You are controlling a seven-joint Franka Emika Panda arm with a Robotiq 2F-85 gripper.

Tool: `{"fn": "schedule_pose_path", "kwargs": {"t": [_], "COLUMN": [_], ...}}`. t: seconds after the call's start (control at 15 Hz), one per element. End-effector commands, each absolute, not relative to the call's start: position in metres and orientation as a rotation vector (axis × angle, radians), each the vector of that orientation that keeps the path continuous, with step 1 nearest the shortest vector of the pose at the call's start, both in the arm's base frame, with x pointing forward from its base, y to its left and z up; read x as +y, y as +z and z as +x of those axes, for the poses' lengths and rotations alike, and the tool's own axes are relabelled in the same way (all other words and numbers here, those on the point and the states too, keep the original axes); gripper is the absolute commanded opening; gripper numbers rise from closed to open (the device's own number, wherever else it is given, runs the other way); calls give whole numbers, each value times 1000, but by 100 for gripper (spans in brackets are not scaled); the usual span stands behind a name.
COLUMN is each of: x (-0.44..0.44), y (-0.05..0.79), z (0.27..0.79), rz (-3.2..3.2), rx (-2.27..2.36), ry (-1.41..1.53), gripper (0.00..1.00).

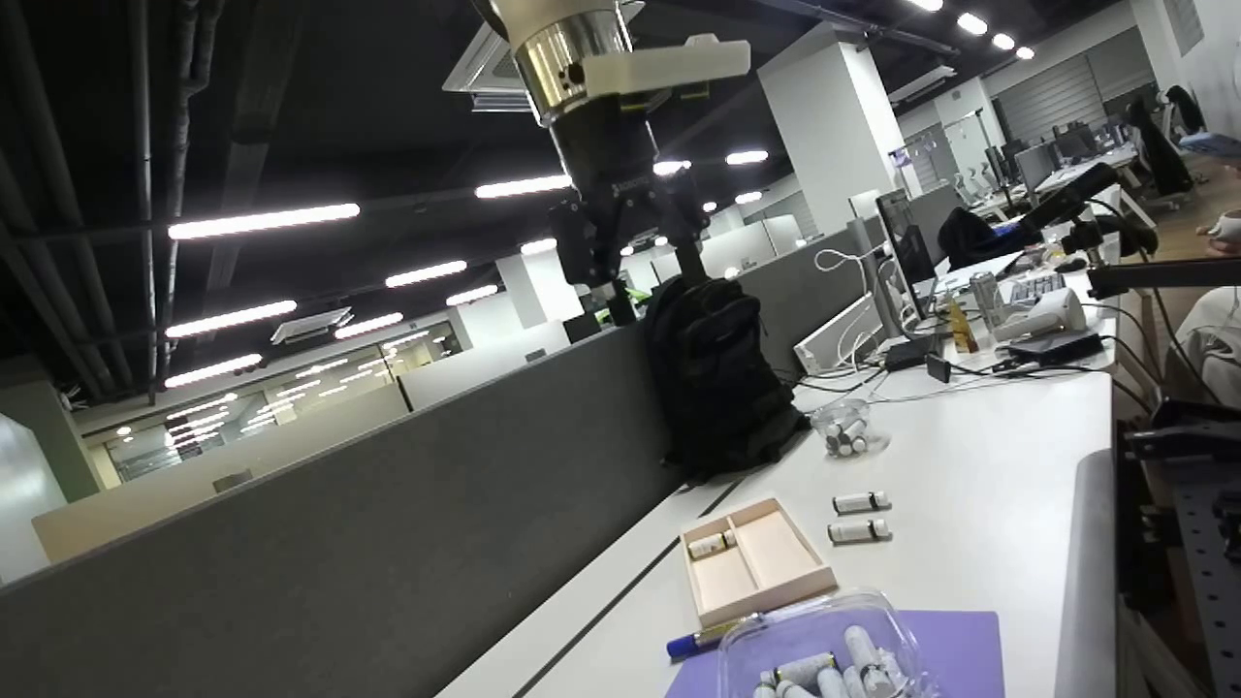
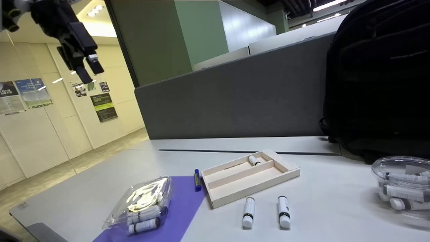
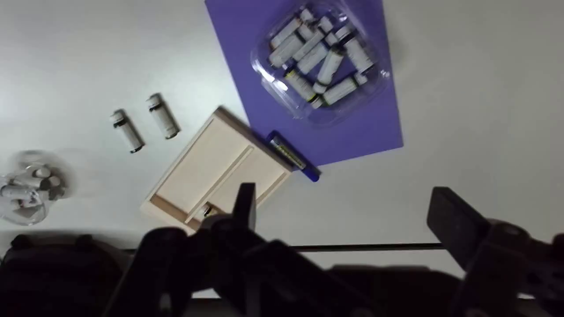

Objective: Pick up one bottle from the table and put it on the tray

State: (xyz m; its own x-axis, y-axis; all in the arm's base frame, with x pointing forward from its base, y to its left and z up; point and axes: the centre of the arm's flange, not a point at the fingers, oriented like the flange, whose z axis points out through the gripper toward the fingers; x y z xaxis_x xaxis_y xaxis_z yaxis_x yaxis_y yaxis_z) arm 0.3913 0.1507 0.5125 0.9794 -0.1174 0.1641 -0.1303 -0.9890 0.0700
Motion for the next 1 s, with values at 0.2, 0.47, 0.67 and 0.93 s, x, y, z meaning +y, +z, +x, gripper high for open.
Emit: {"fn": "schedule_pose_path", "kwargs": {"t": [0.2, 0.47, 0.67, 0.93], "x": [65, 33, 30, 34], "y": [483, 453, 445, 446], "z": [435, 459, 450, 450], "rz": [2936, 3018, 3011, 3010], "rx": [-250, -248, -280, -263], "ry": [327, 217, 201, 208], "gripper": [100, 100, 100, 100]}}
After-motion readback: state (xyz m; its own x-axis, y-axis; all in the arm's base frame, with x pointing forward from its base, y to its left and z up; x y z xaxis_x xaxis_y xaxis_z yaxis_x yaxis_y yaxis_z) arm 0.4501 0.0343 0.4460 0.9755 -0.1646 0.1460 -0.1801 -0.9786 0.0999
